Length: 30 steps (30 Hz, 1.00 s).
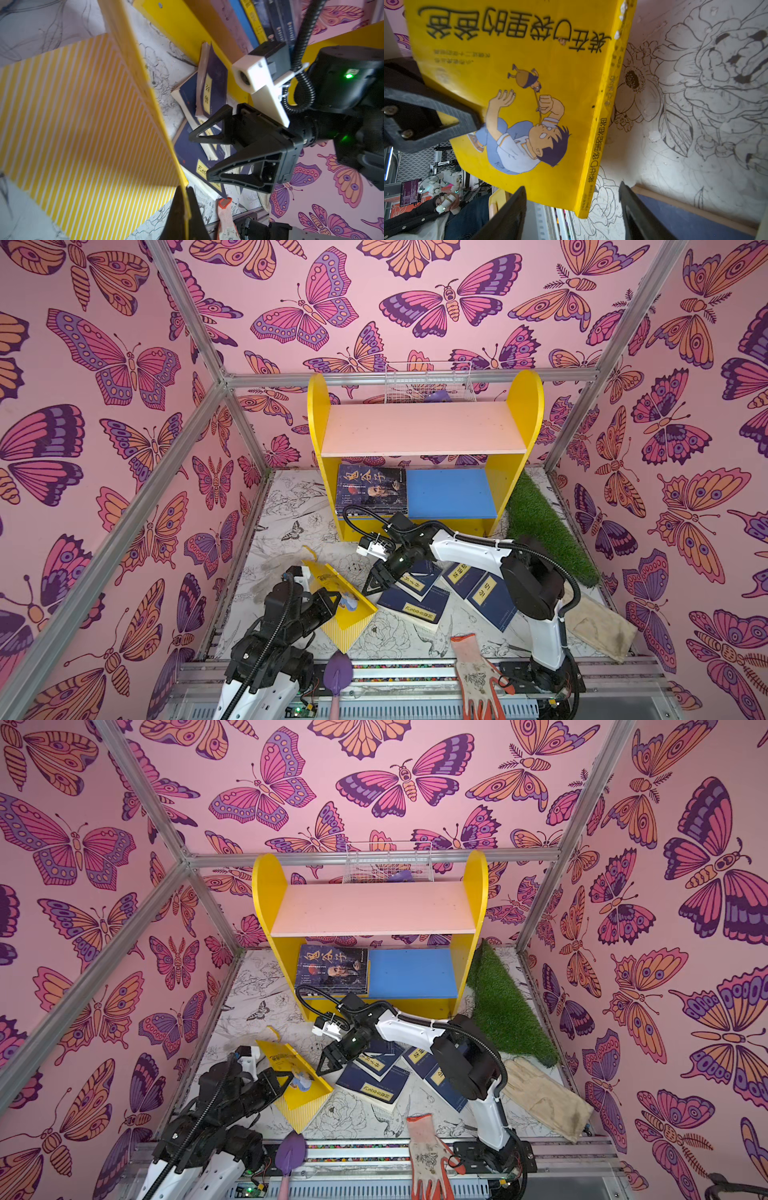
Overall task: Stacking books/files
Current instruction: Place the book at the bottom-left of the table.
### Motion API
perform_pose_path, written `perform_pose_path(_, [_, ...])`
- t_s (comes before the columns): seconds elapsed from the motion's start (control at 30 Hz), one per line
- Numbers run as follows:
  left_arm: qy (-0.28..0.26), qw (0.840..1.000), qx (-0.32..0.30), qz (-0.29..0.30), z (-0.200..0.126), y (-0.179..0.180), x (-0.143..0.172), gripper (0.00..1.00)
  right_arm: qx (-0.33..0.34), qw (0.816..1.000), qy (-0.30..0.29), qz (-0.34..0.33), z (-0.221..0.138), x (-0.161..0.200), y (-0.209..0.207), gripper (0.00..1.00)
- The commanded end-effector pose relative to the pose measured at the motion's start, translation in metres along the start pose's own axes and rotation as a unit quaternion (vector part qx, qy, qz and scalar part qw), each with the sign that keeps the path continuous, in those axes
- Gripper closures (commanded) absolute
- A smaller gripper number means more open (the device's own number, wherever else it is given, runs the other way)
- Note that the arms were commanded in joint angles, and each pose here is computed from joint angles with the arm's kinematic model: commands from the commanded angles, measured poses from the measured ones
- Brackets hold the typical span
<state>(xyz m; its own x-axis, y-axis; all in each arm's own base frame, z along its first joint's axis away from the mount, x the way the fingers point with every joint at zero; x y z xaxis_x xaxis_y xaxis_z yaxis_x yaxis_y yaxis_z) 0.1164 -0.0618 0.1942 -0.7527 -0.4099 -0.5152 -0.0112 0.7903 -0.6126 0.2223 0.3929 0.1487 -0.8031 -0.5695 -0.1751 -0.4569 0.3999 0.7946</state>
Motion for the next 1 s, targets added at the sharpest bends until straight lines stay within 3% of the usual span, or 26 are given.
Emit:
perform_pose_path(0.0, [0.023, 0.998, -0.054, -0.031, 0.006, 0.015, 0.009, 1.00, 0.012, 1.000, 0.001, -0.001, 0.007, -0.008, -0.005, 0.27])
perform_pose_path(0.27, [0.115, 0.968, -0.206, -0.082, 0.018, 0.036, 0.013, 1.00, 0.011, 0.997, 0.062, 0.040, 0.036, -0.017, -0.026, 0.26])
perform_pose_path(0.67, [0.158, 0.940, -0.292, -0.075, 0.029, 0.049, 0.010, 0.99, 0.074, 0.987, 0.143, 0.008, 0.074, 0.008, -0.043, 0.25])
perform_pose_path(0.7, [0.160, 0.937, -0.302, -0.075, 0.030, 0.050, 0.010, 0.78, 0.074, 0.987, 0.144, 0.005, 0.075, 0.009, -0.043, 0.25])
perform_pose_path(0.77, [0.164, 0.929, -0.323, -0.074, 0.029, 0.054, 0.009, 0.14, 0.078, 0.987, 0.139, 0.003, 0.074, 0.009, -0.043, 0.26])
perform_pose_path(0.8, [0.162, 0.925, -0.335, -0.075, 0.028, 0.055, 0.008, 0.01, 0.079, 0.988, 0.134, -0.001, 0.071, 0.009, -0.041, 0.25])
perform_pose_path(0.97, [0.135, 0.899, -0.403, -0.108, 0.013, 0.065, 0.007, 0.01, 0.077, 0.991, 0.103, -0.027, 0.056, 0.006, -0.027, 0.25])
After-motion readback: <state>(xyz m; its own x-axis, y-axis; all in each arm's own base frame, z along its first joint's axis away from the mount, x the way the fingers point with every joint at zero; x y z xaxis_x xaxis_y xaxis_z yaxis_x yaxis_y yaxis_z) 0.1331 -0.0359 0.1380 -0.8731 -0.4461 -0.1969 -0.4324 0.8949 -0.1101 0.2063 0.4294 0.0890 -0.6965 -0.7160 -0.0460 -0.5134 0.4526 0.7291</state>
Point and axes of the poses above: each gripper's point midway between its finger pads, its own z axis out along the fingers, its own y axis along the line the jaws close on, x = y × z, the point moved 7 cm from there along -z, back along the fingers, and after that the axes turned 13 degrees about z, right-handed, at the moved point
